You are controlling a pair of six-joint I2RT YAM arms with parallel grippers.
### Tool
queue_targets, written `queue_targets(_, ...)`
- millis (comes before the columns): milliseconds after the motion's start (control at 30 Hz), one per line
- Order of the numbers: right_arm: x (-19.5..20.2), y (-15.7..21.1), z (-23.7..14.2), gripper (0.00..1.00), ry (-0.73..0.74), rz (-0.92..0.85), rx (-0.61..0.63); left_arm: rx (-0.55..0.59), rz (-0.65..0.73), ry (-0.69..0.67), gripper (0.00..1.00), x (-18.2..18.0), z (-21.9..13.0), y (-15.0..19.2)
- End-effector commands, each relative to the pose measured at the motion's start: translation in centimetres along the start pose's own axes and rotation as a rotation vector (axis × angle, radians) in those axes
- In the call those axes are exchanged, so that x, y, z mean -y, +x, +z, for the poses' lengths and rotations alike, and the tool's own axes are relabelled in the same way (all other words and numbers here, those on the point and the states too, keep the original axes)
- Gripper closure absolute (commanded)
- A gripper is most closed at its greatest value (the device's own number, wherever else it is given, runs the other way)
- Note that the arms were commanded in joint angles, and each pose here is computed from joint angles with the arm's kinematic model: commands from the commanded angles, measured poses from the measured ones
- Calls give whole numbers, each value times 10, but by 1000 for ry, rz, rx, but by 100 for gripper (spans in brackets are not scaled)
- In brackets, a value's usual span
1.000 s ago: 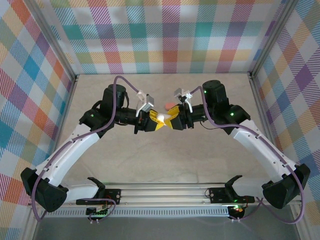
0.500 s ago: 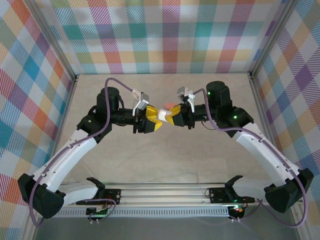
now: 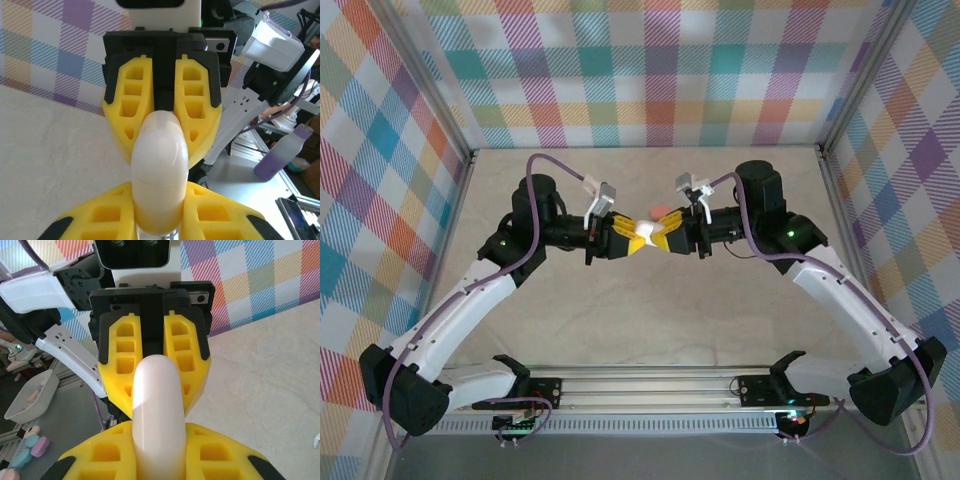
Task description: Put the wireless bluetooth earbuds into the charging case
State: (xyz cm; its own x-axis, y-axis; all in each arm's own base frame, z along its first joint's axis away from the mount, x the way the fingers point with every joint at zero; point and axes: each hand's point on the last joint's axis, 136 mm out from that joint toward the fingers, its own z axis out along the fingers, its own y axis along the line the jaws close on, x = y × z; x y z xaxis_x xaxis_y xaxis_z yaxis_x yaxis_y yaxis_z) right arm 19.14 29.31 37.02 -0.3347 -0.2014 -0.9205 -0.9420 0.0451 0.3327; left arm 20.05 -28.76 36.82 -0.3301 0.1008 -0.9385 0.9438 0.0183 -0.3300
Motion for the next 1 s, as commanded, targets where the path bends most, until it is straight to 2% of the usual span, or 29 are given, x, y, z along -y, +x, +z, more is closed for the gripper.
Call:
queue_targets(0,-5,-5,1,93,-41,-13,10,18,15,9,86,0,0,-6)
queue_targets(67,-4,-4,2,93,-48,-6,6,19,13,8,82,-1,0,-7)
queue_targets(167,-3,-3,4,94,-59,5,2,20,14,9,65,0,0,-8)
queue_targets(300,-3,-4,4,94,-65,5,3,14,4,15,60,-1,1,-8)
queue_targets(467,0,-5,5,94,-51,8,4,3,-6,29,71,-2,3,-5)
queue_targets(533,2,-6,5,94,-39,8,7,-4,-10,28,84,-3,3,-3)
queue_targets(567,4,-6,5,90,-29,9,9,-7,-9,26,88,-4,3,-2)
queue_targets(633,9,-6,5,77,9,10,14,-11,-8,8,95,-6,3,0)
queue_targets(700,18,-6,3,62,73,6,22,-18,-1,-3,98,-6,2,2)
queue_targets(800,35,-5,-3,59,187,16,16,-24,8,-2,100,-5,1,7)
queue_targets(967,55,0,-5,58,254,80,-3,-26,16,-4,100,-3,-1,13)
